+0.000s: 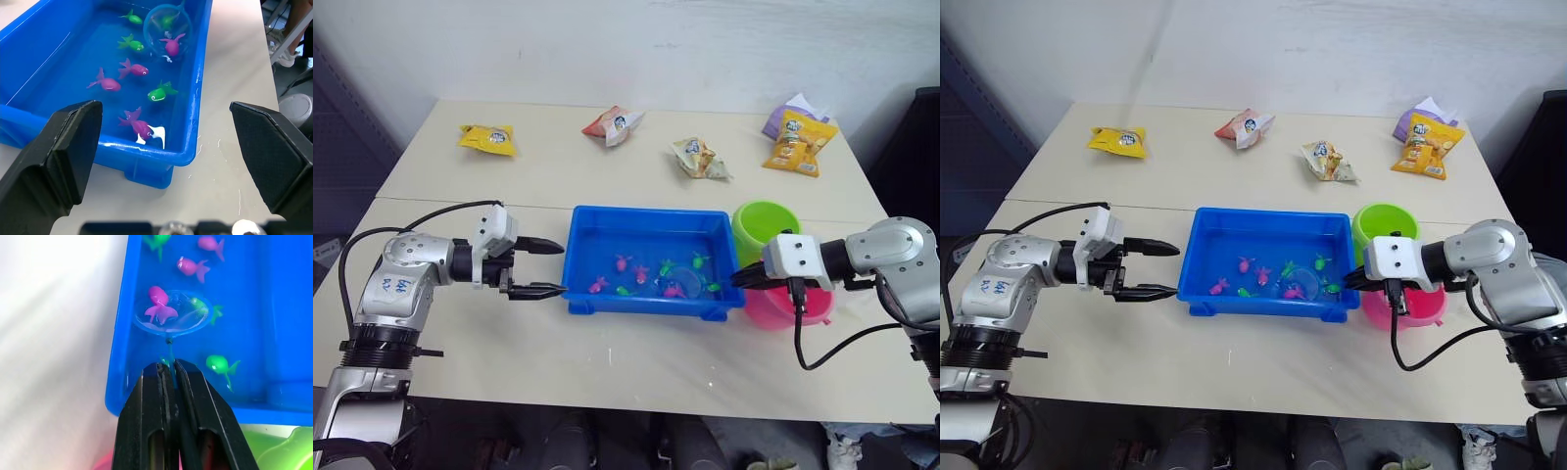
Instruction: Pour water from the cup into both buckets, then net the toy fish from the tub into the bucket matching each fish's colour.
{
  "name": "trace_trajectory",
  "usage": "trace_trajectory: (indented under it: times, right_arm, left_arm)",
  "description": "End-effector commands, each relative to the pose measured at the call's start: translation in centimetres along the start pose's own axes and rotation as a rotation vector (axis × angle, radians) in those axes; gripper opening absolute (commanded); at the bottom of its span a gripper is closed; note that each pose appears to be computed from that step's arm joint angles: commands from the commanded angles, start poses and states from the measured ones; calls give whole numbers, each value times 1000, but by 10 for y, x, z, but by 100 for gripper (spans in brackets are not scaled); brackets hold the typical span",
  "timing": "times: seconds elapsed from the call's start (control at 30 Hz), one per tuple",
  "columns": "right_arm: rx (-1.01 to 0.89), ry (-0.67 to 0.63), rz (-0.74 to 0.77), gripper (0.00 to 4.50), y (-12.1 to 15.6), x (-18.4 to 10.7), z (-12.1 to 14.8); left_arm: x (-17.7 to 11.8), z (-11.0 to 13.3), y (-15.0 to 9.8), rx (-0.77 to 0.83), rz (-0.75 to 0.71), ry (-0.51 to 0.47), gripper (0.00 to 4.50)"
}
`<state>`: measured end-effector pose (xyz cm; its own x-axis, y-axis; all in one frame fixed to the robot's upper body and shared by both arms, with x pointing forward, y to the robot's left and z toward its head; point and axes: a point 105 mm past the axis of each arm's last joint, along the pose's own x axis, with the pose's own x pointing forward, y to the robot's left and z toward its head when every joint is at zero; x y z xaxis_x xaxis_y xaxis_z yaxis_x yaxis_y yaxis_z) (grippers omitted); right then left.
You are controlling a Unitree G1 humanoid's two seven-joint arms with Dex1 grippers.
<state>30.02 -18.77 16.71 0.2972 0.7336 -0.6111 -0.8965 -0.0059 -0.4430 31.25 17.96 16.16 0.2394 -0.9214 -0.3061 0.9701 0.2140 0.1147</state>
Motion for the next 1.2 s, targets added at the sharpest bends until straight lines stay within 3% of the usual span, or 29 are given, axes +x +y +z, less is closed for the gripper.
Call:
trace_trajectory:
  times: [0.03, 0.33, 0.57, 0.7, 1.0, 1.2]
  right_arm:
    - [28, -69, -33, 0, -1, -5, 8]
    - [135, -131, -123, 0, -6, -16, 9]
    - [171, -184, -299, 0, 2, -49, 21]
    - [189, -177, -414, 0, 14, -70, 27]
    - [279, -57, -702, 0, 51, -124, 17]
    - [306, 69, -877, 0, 88, -150, -13]
  left_arm:
    - [-3, 9, 2, 37, 21, -39, 448]
    - [1, 12, 3, 45, 28, -66, 448]
    - [11, 44, -4, 69, -23, -240, 448]
    - [22, 55, -10, 65, -75, -274, 448]
    - [53, 70, -17, 74, -187, -334, 448]
    - [68, 70, -19, 73, -250, -332, 448]
